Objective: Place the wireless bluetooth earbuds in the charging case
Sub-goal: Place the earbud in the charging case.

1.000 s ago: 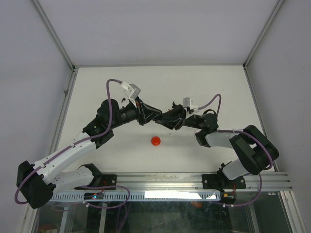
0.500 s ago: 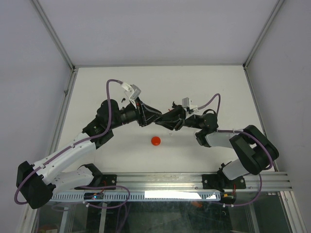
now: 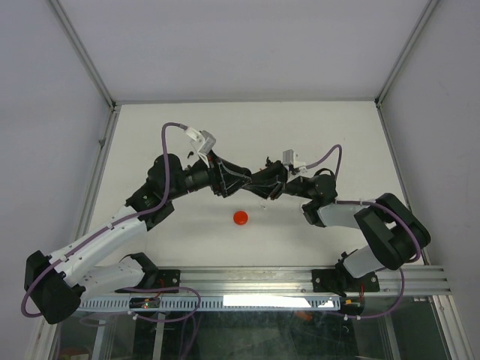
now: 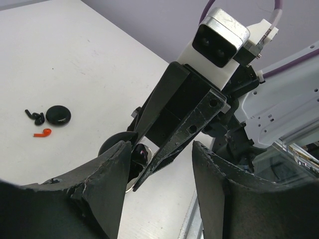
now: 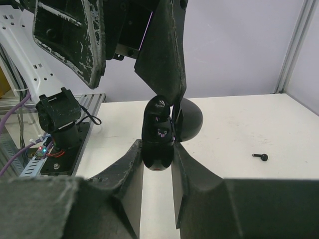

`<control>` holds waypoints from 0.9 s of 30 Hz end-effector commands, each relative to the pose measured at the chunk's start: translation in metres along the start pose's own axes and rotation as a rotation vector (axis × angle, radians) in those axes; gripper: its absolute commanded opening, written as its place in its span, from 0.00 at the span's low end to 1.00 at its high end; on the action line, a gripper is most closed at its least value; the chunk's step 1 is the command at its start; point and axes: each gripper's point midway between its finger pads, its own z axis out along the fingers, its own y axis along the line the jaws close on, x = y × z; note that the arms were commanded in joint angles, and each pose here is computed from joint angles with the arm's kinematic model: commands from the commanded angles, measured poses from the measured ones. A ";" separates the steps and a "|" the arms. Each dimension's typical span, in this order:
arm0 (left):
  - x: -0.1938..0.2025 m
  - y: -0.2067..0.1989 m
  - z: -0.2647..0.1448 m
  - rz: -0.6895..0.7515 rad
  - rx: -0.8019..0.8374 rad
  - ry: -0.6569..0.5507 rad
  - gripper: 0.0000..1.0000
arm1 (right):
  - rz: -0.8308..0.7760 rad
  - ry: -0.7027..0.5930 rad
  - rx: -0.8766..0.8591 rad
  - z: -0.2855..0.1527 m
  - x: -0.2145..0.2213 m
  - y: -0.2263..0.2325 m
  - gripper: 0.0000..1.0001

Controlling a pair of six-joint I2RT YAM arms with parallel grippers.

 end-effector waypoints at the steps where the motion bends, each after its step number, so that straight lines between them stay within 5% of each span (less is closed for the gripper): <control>1: -0.009 0.006 0.004 0.010 -0.015 -0.022 0.54 | -0.093 -0.065 -0.037 0.004 -0.021 0.007 0.00; 19: -0.013 0.005 0.014 0.089 0.024 -0.021 0.56 | -0.069 -0.050 -0.082 0.005 -0.020 0.013 0.00; 27: -0.036 0.006 0.002 0.083 -0.046 -0.097 0.65 | -0.080 -0.052 0.064 -0.006 -0.016 -0.008 0.00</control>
